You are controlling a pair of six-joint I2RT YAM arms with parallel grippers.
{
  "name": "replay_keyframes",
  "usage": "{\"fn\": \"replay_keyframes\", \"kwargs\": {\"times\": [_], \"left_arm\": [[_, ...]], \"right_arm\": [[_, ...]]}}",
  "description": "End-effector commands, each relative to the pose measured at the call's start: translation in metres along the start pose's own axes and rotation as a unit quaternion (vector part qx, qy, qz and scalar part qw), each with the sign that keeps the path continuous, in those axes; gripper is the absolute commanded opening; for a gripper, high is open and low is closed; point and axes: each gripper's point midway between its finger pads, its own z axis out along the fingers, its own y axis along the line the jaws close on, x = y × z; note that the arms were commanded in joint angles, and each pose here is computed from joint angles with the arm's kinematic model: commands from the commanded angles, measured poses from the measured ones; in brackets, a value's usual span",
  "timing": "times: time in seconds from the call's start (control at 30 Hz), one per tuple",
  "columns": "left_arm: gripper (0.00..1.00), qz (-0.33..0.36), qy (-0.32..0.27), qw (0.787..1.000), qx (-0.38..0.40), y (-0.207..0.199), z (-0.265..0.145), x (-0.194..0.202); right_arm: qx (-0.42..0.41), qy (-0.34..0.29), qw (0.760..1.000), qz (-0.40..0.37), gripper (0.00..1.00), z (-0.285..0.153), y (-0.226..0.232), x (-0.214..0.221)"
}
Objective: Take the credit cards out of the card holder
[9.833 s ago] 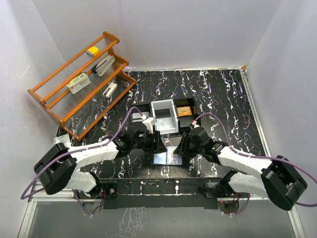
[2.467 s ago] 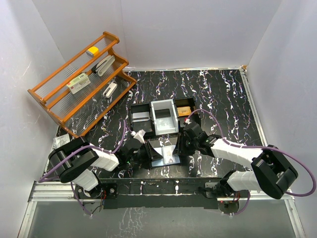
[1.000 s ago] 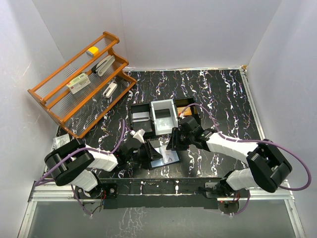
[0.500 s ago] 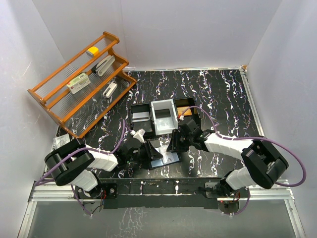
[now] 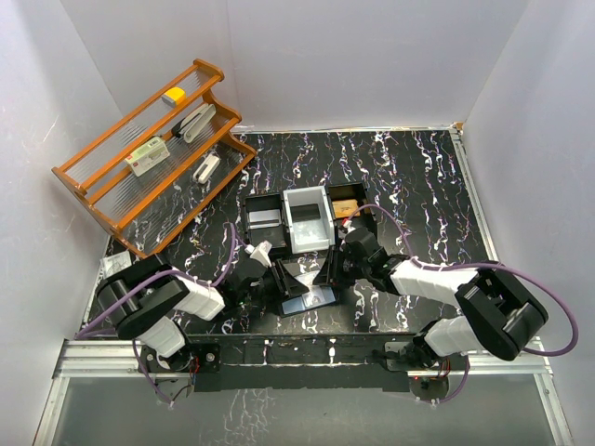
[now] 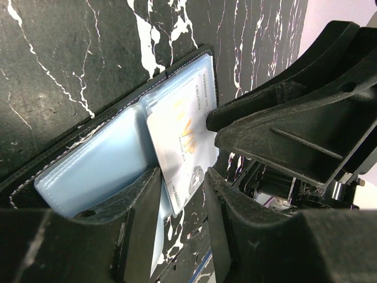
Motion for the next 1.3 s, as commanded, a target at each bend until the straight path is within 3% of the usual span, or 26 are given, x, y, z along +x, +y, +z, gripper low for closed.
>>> {"fn": "replay_keyframes", "kwargs": {"times": [0.0,0.43,0.87,1.27], "left_arm": [[0.34,-0.003,-0.007,1.0,-0.016,0.012,0.005,0.001],[0.27,-0.002,-0.026,0.999,-0.032,0.011,0.011,-0.009],[0.01,0.06,-0.003,0.995,-0.076,0.02,0.01,-0.008],[0.0,0.082,-0.001,0.994,-0.079,0.026,-0.007,-0.004]], "right_arm": [[0.034,0.061,0.997,0.019,0.26,0.0,-0.029,0.041],[0.024,0.078,0.996,0.021,0.24,-0.003,-0.032,0.054],[0.005,0.077,0.997,0.016,0.24,-0.009,-0.024,0.054],[0.053,0.059,0.997,0.021,0.25,-0.008,-0.04,0.048]]}}
